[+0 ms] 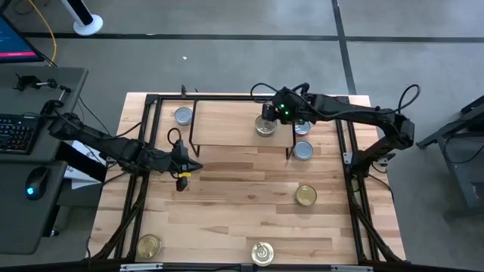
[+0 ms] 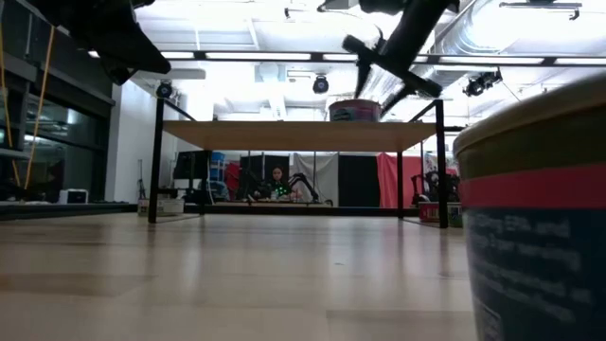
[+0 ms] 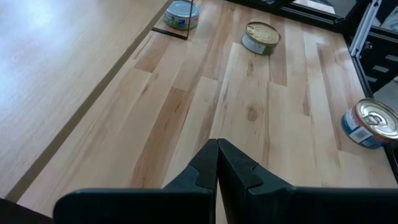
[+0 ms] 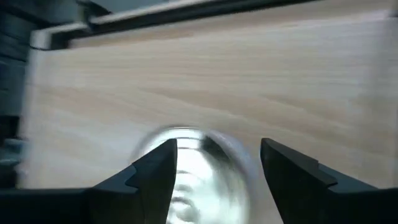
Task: Stack canned seafood by type on shelf
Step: Stack the blue pink tuna can on the other blue pink tuna can on the shelf
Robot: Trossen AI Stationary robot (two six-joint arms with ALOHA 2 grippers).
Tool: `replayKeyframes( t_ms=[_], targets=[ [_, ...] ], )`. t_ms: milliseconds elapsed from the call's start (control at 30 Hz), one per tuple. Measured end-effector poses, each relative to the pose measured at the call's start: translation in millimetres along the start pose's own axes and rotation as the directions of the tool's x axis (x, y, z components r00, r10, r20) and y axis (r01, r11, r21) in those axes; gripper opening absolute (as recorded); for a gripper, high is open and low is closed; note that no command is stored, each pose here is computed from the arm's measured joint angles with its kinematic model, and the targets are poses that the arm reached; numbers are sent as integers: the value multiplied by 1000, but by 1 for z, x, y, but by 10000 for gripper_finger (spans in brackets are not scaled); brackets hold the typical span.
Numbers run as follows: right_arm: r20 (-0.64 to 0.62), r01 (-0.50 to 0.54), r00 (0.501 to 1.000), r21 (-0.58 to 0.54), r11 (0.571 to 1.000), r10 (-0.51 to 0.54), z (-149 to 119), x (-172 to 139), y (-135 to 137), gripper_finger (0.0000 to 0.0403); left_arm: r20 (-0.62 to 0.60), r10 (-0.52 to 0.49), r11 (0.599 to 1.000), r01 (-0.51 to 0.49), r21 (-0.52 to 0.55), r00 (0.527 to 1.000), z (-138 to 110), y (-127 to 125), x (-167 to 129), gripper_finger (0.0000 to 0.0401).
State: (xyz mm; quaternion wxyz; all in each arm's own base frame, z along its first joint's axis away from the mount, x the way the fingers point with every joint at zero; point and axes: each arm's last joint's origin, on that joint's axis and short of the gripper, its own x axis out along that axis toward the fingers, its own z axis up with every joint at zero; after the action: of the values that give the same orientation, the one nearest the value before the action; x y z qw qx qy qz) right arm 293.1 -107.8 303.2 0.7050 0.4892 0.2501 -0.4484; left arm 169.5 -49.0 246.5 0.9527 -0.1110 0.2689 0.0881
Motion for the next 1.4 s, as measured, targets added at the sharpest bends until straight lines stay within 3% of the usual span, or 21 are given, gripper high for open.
replayKeyframes(
  t_ms=[133,400,500,600,633,767,900,1000,1100,1200,1300,1400],
  targets=[
    [14,8,1000,-58,998,-7,4,-4,-2,220,-2,1,1000,-1,1,1000,0,0,0,0],
    [3,-104,994,-234,967,107,-12,-26,9,206,13,-9,999,9,-43,1000,1,-1,0,0],
    [4,-156,986,-300,941,164,-28,-31,19,146,70,-49,996,54,-68,996,8,-4,0,0],
    [-6,-219,972,-380,899,234,-44,-38,30,40,165,-97,990,112,-87,982,17,-8,-2,0],
    [-23,-234,969,-410,881,247,-52,-41,32,21,193,-109,989,126,-79,975,21,-9,-4,0],
    [-188,-298,954,-509,807,234,-92,-57,32,15,290,-136,986,159,-58,948,41,-13,-13,0],
    [-413,-408,893,-574,710,179,-153,-75,26,5,331,-121,986,151,-67,936,54,-11,-16,0],
    [-529,-442,840,-539,717,121,-198,-84,12,2,329,-124,985,155,-70,936,59,-9,-13,0],
    [-549,-356,835,-516,779,17,-231,-88,-10,1,289,-144,986,162,-39,946,57,-7,-5,0],
    [-490,-162,861,-516,841,-134,-245,-90,-35,0,256,-161,984,175,-30,953,56,-6,2,0],
    [-370,69,881,-518,853,-296,-237,-95,-55,0,217,-156,987,163,-15,964,58,-5,4,0],
    [-257,204,898,-477,855,-357,-216,-104,-65,0,174,-138,990,134,30,975,66,-5,-2,0]
  ],
)
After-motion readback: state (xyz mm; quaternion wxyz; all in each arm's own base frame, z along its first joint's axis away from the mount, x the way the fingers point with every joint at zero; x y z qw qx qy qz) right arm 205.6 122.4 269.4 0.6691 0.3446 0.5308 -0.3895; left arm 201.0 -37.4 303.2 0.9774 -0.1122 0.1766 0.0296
